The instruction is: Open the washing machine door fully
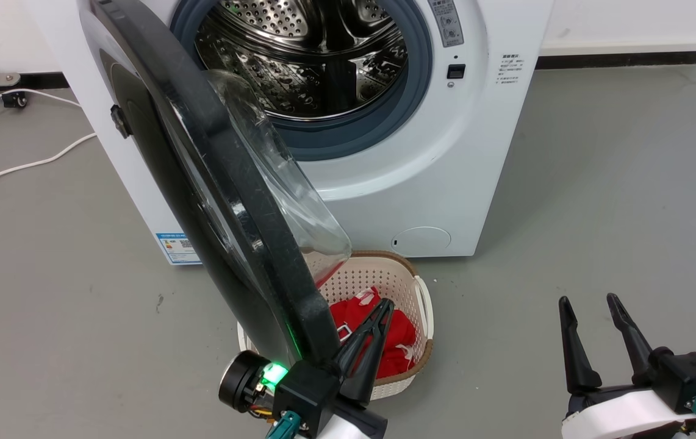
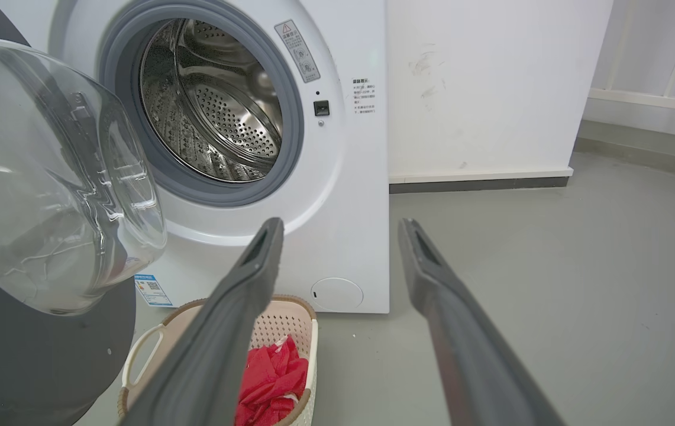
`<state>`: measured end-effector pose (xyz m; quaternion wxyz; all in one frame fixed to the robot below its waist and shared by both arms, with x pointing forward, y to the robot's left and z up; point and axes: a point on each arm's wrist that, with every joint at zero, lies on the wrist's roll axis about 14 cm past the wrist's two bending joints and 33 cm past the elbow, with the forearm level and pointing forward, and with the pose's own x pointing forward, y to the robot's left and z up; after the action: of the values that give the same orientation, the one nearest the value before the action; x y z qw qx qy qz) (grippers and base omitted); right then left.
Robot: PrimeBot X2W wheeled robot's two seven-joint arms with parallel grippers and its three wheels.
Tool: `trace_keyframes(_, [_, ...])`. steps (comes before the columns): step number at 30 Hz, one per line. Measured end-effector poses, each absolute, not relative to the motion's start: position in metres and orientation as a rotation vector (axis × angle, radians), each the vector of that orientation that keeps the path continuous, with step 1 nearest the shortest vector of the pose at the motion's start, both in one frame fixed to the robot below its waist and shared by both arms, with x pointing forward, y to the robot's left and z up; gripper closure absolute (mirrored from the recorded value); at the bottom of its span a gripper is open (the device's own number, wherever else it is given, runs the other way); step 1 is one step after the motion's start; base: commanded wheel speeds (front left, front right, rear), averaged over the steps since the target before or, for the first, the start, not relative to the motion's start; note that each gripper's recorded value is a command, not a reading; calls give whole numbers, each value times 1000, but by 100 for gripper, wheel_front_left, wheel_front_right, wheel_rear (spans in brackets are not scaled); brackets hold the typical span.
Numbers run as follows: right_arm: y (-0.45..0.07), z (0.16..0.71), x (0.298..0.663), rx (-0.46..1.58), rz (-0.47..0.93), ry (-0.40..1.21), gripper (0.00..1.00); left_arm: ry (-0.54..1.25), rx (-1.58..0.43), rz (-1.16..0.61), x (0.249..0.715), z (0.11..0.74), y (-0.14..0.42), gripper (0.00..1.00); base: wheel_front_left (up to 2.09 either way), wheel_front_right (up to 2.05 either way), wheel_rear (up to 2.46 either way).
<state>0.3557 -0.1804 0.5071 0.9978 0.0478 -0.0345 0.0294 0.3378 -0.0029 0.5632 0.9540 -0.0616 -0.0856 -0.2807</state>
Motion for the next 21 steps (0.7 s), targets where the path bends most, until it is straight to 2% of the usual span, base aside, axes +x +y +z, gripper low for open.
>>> trace_keyframes(21, [-172,500,361,121,82,-43,0,-117,-122,-435,346,543,29,100,0,0,0])
